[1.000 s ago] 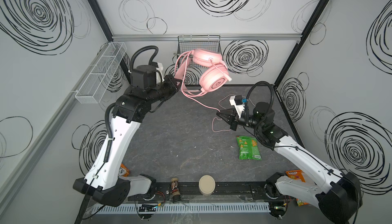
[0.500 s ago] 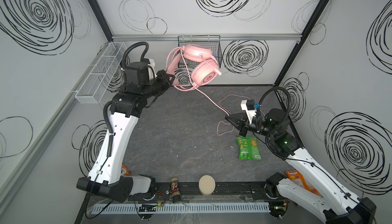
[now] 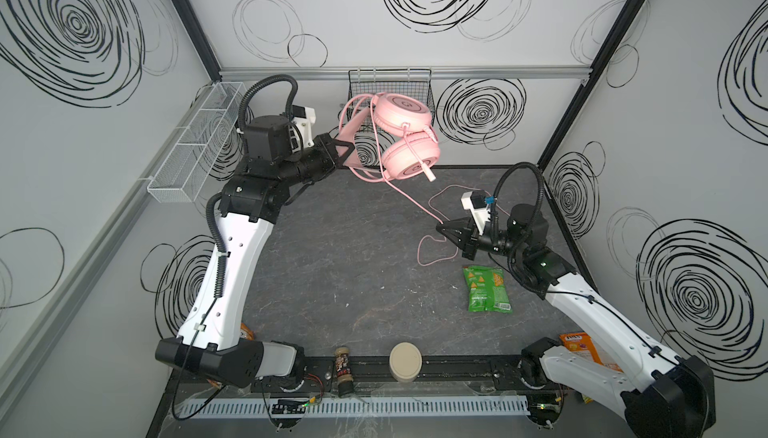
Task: Wrap the headphones
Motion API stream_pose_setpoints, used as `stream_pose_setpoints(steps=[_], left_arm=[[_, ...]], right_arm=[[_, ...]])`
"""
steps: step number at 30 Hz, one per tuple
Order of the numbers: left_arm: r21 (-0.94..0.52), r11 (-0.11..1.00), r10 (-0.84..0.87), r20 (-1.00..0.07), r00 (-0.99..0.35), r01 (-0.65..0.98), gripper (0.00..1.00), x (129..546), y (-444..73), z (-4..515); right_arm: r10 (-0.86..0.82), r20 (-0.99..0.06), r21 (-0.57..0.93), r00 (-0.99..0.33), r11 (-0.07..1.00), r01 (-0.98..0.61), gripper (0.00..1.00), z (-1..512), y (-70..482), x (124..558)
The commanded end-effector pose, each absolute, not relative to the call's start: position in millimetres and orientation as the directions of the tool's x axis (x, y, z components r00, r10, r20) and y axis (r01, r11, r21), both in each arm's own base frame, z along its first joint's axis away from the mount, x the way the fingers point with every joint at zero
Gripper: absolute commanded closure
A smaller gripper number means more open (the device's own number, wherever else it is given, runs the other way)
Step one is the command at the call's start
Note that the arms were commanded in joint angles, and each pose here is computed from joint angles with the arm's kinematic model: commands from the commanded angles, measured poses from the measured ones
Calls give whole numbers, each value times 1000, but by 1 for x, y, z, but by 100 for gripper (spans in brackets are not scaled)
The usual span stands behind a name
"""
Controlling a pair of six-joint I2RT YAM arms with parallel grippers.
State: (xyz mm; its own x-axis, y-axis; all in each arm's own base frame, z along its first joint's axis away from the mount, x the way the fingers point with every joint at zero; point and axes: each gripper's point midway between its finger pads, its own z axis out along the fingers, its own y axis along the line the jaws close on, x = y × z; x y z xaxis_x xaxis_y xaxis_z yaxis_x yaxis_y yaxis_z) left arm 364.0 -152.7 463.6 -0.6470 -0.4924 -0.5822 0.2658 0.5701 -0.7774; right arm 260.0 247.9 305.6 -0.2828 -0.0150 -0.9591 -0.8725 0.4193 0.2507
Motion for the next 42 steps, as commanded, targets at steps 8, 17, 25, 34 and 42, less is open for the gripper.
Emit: stream_pose_setpoints(steps=[8,17,25,34,42], left_arm=[[-603,671,-358,-774,-522,432,100,336,-155,505],[-362,868,-156,-848,-506,339,100,324,-162,464],[-223,911,-24,-870,-493,348,100,315,-168,446],[67,953,195,-882,-429,296,100,310,-169,427],[303,927,368,-847,-383,220,100,313,-162,419]], right_arm=[[-34,-961,207,-274,571,-795,100,339,236,313],[-24,-962,185,-271,672,-717,100,368,222,328],[-3,-972,159,-234,726,-669,100,394,204,336],[-50,-978,99,-201,738,-668,100,407,203,331],[-268,-950,-109,-162,769,-630,100,388,203,318]])
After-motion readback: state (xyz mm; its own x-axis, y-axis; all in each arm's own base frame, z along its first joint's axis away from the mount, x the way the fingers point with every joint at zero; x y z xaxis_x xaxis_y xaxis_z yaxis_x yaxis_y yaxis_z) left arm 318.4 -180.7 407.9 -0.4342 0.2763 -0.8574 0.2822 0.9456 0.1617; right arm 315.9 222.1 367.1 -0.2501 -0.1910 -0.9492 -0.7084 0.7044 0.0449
